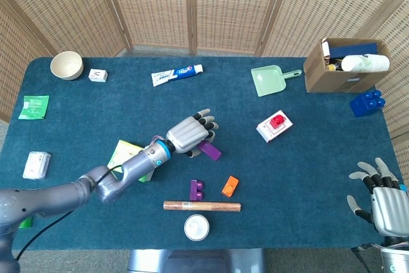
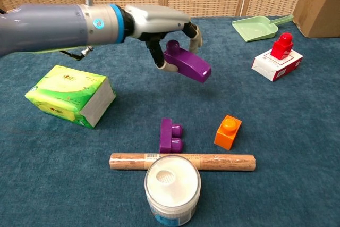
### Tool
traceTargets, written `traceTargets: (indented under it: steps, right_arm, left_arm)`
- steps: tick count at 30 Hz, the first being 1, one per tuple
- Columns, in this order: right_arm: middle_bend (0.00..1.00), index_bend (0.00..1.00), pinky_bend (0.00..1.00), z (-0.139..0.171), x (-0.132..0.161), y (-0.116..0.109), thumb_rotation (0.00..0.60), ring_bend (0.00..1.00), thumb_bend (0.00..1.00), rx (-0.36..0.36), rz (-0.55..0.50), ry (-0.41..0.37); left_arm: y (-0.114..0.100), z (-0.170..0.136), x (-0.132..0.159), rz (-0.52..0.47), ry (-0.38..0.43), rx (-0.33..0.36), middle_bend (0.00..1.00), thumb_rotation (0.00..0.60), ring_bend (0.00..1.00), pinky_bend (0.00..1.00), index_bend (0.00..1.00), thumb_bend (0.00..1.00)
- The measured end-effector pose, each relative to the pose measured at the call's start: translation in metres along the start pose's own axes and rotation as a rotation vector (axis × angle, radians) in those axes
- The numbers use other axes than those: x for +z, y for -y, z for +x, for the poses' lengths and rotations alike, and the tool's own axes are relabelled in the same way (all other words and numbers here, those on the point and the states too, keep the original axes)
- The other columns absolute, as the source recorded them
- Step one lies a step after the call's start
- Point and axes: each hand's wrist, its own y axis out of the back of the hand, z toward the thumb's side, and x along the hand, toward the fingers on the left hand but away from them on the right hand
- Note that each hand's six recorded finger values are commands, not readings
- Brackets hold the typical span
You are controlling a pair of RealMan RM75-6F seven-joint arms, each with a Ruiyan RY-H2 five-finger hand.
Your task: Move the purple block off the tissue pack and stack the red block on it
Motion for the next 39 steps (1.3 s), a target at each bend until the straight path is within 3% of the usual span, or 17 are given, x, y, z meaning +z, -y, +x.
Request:
traceTargets:
  steps: [11,17,23,33,39]
  right_arm:
    - [0.24,0.38,0.21,0.005,-0.007,-0.008,0.6,0.07,0.26,-0.008,0.012,0.017]
    - [0.24,0.38,0.21,0.008,-0.01,-0.01,0.6,0.07,0.26,-0.014,0.008,0.029]
    - [0.24,0.38,0.21,0.01,-0.012,-0.012,0.6,0.07,0.26,-0.022,0.006,0.037]
    - [0.24,0.38,0.21,0.015,-0.018,-0.017,0.6,0.07,0.26,-0.035,0.004,0.055]
    - [0.24,0.38,0.21,0.015,-0.017,-0.017,0.6,0.07,0.26,-0.035,0.001,0.047]
  left_arm:
    - [0.019,0.032,0.01,0.05,-0.012,-0.031,0.22,0.6,0.15,0.0,0.52,0.41]
    - [0.031,0.048,0.011,0.068,-0.034,-0.056,0.18,0.6,0.1,0.0,0.41,0.39]
    - [0.041,0.059,0.02,0.069,-0.031,-0.069,0.17,0.6,0.1,0.0,0.44,0.39]
    - [0.043,0.065,0.025,0.062,-0.024,-0.066,0.06,0.6,0.0,0.0,0.18,0.33]
    - [0.032,0.063,0.028,0.04,-0.011,-0.033,0.03,0.6,0.0,0.0,0.11,0.33]
